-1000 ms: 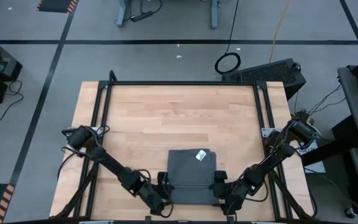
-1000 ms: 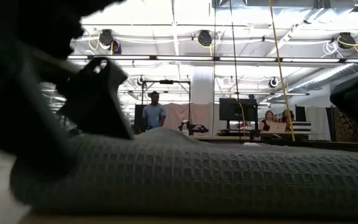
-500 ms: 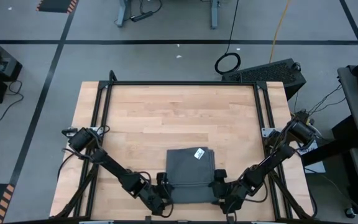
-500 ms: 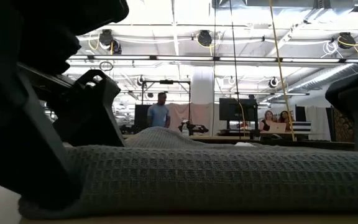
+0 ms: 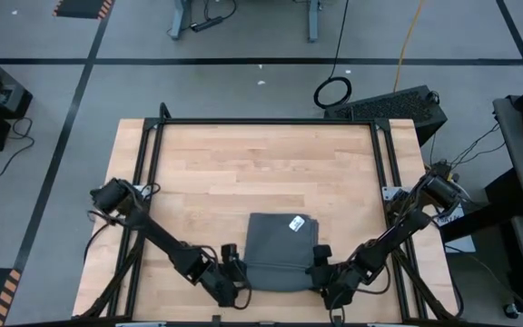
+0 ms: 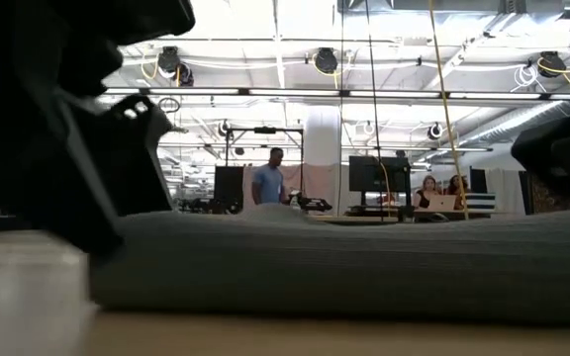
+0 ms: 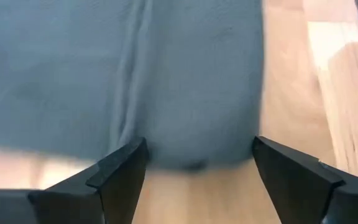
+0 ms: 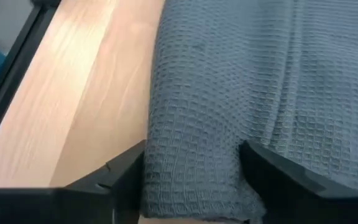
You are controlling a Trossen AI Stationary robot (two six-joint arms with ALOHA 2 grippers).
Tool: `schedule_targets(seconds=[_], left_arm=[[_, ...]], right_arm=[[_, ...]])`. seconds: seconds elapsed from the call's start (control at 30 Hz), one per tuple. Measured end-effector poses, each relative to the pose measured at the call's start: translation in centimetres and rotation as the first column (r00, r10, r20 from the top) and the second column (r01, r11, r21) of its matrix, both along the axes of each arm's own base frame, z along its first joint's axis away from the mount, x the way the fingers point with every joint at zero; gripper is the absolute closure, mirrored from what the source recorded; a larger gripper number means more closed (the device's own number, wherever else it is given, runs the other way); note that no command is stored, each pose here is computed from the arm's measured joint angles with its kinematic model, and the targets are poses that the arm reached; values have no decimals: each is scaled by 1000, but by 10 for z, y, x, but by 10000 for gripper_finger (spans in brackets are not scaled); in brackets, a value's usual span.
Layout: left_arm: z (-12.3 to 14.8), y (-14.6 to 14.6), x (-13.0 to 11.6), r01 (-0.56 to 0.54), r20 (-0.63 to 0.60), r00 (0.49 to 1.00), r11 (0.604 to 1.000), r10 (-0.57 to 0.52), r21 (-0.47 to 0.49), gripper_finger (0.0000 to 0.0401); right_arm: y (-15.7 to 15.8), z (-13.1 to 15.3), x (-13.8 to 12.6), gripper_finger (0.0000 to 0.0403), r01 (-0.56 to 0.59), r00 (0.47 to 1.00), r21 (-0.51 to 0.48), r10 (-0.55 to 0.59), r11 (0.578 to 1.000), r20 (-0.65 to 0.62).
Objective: Roll towel
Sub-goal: Roll the gray towel on the center of table
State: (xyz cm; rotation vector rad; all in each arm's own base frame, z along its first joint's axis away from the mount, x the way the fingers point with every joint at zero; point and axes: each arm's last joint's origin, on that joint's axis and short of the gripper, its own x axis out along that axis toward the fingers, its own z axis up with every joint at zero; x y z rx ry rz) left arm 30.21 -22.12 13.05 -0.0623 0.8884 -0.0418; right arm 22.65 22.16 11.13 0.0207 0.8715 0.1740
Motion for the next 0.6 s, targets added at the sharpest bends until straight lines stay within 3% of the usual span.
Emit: schedule_targets(seconds=[0.13,0.3,0.43,0.6], left_arm=[[12,15,-2,-54,-49,997,998,55,10,106],[39,18,-1,-28,5,1000,996,29,-90,106],[49,7,-7,73,59,996,994,-68,-79,106],[49,-20,-20,231,135,964,973,-228,-8,106]], right_arm=[[-4,9,-1,136,-17,1000,-6,17,1000,-6],[-7,23,-1,86,-33,999,-5,33,999,38],[-4,34,-5,60,-40,997,30,38,999,66],[8,34,-17,59,-93,993,28,90,995,70]])
